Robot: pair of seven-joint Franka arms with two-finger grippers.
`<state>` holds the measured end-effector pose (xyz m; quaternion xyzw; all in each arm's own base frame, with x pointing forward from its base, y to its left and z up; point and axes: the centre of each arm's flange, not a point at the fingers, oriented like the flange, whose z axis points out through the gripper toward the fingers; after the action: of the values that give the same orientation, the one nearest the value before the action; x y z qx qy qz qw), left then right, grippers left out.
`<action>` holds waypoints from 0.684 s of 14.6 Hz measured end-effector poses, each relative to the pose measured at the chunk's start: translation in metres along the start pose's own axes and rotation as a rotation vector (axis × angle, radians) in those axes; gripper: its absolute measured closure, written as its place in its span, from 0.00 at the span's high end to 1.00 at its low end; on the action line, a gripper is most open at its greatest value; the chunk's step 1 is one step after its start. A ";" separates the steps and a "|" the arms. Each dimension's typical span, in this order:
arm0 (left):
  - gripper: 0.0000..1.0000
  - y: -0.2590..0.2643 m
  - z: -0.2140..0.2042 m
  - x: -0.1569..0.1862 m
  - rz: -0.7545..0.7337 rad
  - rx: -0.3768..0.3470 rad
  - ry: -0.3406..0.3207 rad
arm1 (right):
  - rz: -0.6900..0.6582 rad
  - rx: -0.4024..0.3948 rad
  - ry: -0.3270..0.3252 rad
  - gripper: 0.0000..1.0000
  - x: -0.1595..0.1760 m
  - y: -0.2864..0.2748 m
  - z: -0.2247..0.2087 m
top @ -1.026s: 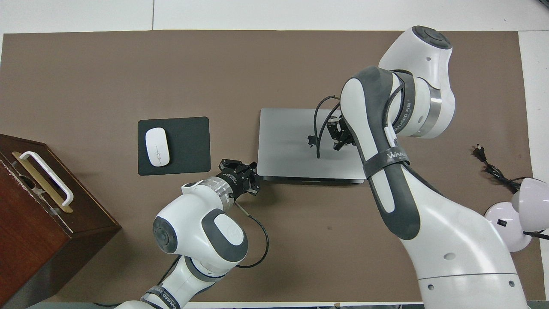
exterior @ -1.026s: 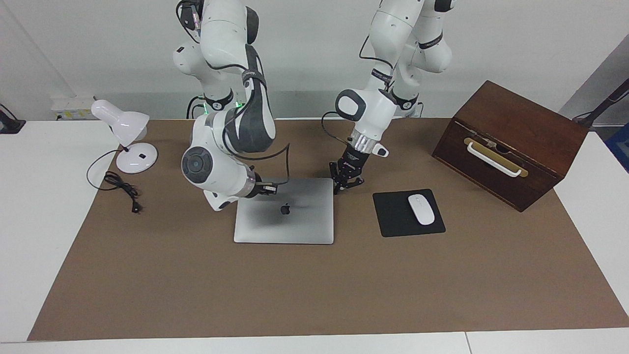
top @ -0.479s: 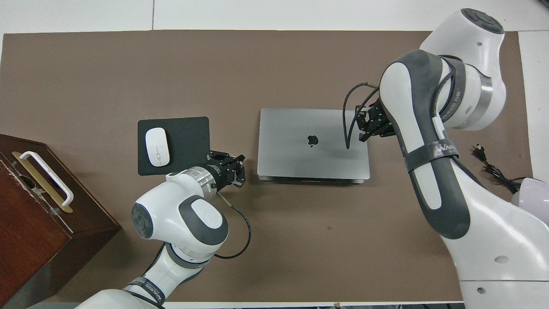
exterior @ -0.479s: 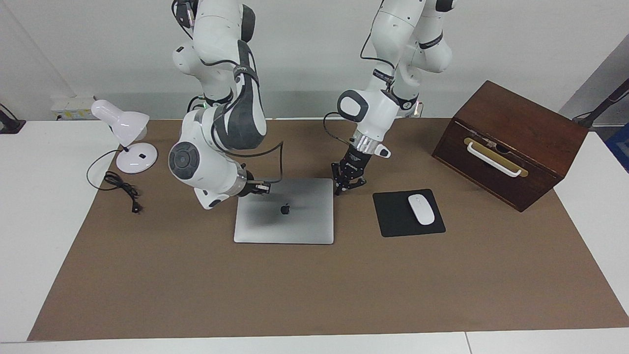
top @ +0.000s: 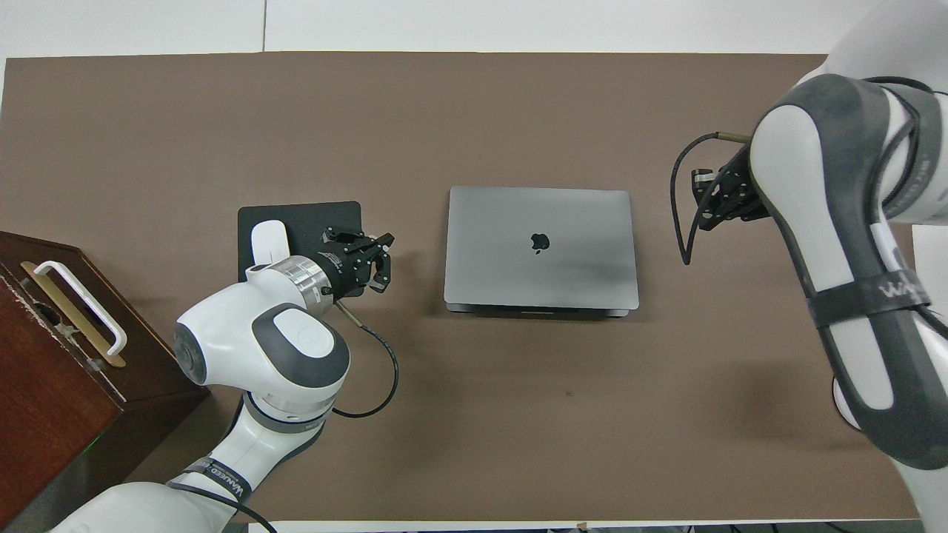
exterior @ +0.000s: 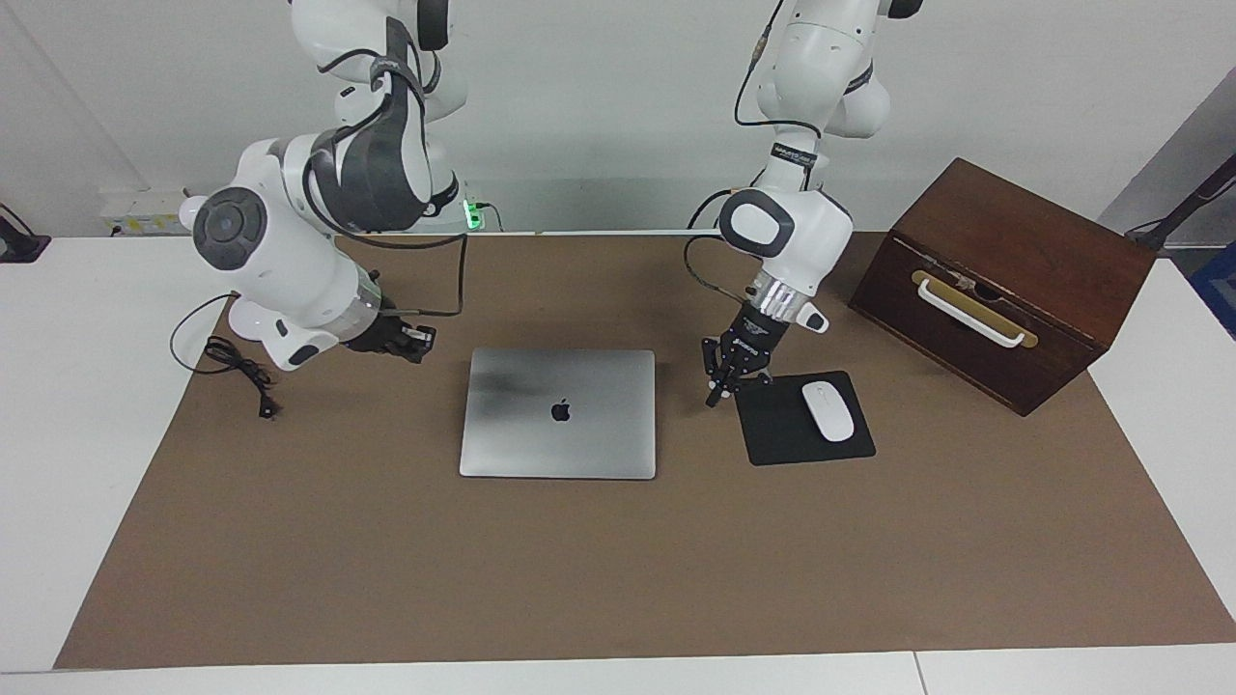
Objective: Close laptop with both arms
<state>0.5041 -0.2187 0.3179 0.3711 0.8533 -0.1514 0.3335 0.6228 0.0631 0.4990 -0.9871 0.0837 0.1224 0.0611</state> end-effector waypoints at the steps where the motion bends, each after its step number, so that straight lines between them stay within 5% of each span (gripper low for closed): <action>1: 0.01 0.014 -0.004 -0.002 0.028 -0.002 -0.012 | -0.016 -0.004 0.019 0.01 -0.005 0.007 -0.012; 6: 0.01 0.066 -0.023 -0.016 0.227 0.000 -0.017 | -0.105 -0.059 0.108 0.01 -0.030 0.045 -0.067; 10: 0.01 0.101 -0.041 -0.046 0.472 0.080 0.019 | -0.150 -0.140 0.181 0.01 -0.056 0.058 -0.106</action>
<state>0.5827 -0.1534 0.3782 0.5744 0.7395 -0.0994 0.3367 0.5830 -0.0006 0.6092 -0.9994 0.0060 0.0334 -0.0069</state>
